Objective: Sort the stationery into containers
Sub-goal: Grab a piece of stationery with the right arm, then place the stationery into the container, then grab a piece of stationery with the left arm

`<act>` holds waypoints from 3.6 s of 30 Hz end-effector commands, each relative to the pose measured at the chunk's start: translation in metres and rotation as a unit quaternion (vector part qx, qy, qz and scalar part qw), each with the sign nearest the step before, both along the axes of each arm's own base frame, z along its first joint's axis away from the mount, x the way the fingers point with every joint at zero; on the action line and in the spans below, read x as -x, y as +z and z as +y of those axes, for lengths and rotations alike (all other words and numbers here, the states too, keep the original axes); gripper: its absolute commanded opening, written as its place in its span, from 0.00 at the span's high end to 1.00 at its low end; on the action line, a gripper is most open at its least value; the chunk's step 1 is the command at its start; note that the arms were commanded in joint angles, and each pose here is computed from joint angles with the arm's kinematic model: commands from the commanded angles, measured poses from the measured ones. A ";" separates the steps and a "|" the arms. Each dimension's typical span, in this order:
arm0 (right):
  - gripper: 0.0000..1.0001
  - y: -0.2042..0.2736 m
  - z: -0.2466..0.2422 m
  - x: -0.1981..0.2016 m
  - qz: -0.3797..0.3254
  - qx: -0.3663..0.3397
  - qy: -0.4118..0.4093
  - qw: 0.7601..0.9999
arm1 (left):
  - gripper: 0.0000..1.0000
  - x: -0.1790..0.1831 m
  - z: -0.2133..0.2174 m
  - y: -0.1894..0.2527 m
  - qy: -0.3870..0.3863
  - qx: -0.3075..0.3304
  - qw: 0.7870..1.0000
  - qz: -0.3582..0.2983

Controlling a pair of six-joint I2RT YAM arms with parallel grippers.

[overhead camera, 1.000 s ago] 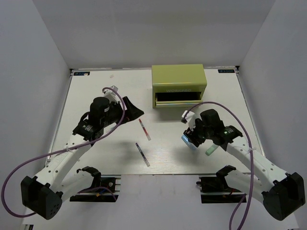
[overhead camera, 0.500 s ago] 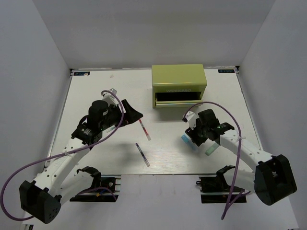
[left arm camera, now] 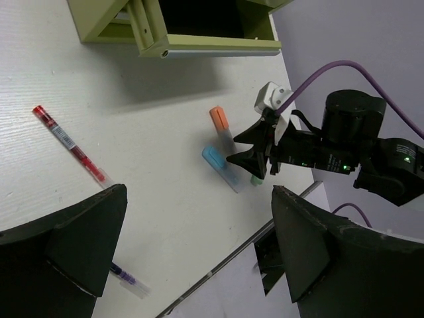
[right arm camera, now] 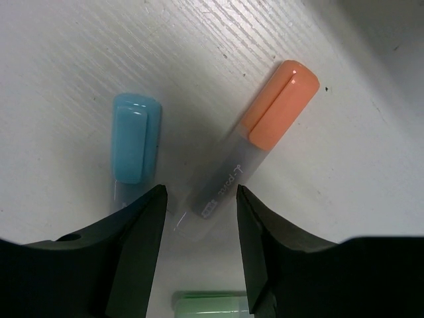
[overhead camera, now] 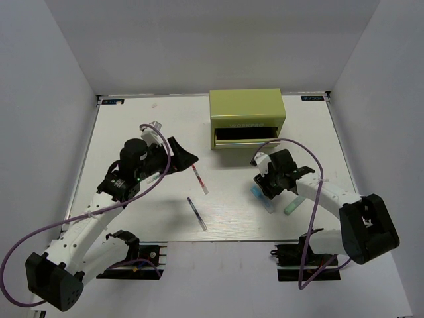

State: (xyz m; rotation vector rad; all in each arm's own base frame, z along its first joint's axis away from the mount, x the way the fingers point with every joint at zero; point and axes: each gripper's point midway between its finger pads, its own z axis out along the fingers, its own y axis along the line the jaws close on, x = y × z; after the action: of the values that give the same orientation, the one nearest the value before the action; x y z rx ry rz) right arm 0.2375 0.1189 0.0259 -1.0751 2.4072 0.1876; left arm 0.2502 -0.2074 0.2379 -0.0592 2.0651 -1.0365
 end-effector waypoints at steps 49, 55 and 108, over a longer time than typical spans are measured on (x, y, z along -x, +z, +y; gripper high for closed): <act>1.00 0.236 0.037 -0.119 -0.358 0.031 0.235 0.903 | 0.00 0.002 -0.065 -0.010 -0.239 -0.042 0.969 -0.054; 1.00 0.238 0.047 -0.153 -0.373 0.063 0.281 0.882 | 0.00 0.005 -0.080 -0.014 -0.259 -0.046 0.963 -0.055; 0.95 0.208 -0.020 -0.126 -0.213 -0.054 -0.088 0.972 | 0.57 0.024 -0.230 -0.071 -0.146 -0.030 0.979 0.141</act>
State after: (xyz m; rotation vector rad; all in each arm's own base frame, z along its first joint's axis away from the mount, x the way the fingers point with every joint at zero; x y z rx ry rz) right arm 0.3752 0.1267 0.2535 -1.0047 1.8924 0.0249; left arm 0.2176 -0.4123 0.1660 0.2970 2.3507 -1.2385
